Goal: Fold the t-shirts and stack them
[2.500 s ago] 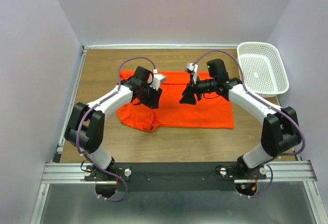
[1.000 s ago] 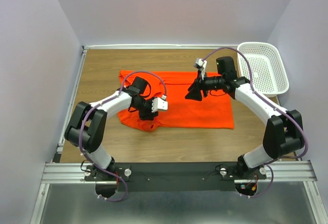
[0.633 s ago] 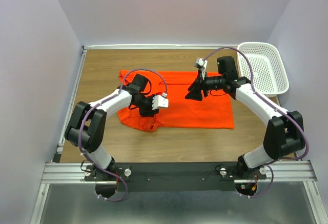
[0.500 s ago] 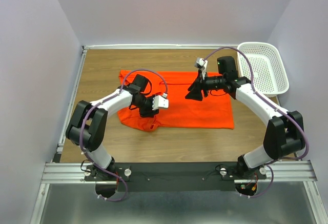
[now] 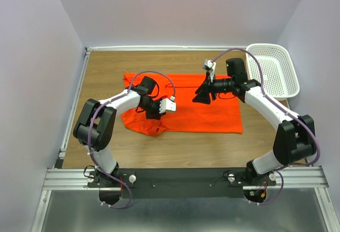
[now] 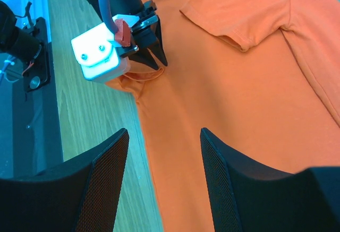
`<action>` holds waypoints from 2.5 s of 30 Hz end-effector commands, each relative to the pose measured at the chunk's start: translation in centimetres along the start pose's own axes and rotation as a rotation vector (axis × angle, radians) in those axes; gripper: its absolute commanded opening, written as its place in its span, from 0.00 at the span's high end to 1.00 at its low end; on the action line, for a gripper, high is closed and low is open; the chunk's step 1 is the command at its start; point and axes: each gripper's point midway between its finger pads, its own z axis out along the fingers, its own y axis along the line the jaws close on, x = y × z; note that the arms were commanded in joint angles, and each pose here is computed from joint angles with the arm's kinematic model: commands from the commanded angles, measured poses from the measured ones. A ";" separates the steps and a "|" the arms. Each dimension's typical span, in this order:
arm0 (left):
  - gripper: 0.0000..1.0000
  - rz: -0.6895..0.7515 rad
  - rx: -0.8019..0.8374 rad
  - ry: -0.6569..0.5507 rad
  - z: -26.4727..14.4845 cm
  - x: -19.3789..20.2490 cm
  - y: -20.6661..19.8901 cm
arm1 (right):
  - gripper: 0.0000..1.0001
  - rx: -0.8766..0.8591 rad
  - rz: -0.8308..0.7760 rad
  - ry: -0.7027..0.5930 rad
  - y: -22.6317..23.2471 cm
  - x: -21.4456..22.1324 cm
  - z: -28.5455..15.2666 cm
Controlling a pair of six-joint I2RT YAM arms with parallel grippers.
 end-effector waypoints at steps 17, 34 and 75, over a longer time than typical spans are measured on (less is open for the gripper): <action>1.00 0.109 -0.256 -0.059 -6.9 -4.3 1.1 | 0.36 0.010 0.019 -0.023 0.1 -0.3 -1.6; 0.58 0.062 -0.074 0.011 -1.3 -1.2 -0.1 | 0.36 0.003 0.036 -0.024 0.1 0.0 -1.7; 0.90 0.084 -0.141 -0.040 -3.6 -3.7 -0.8 | 0.36 -0.010 0.053 -0.026 0.0 0.2 -1.7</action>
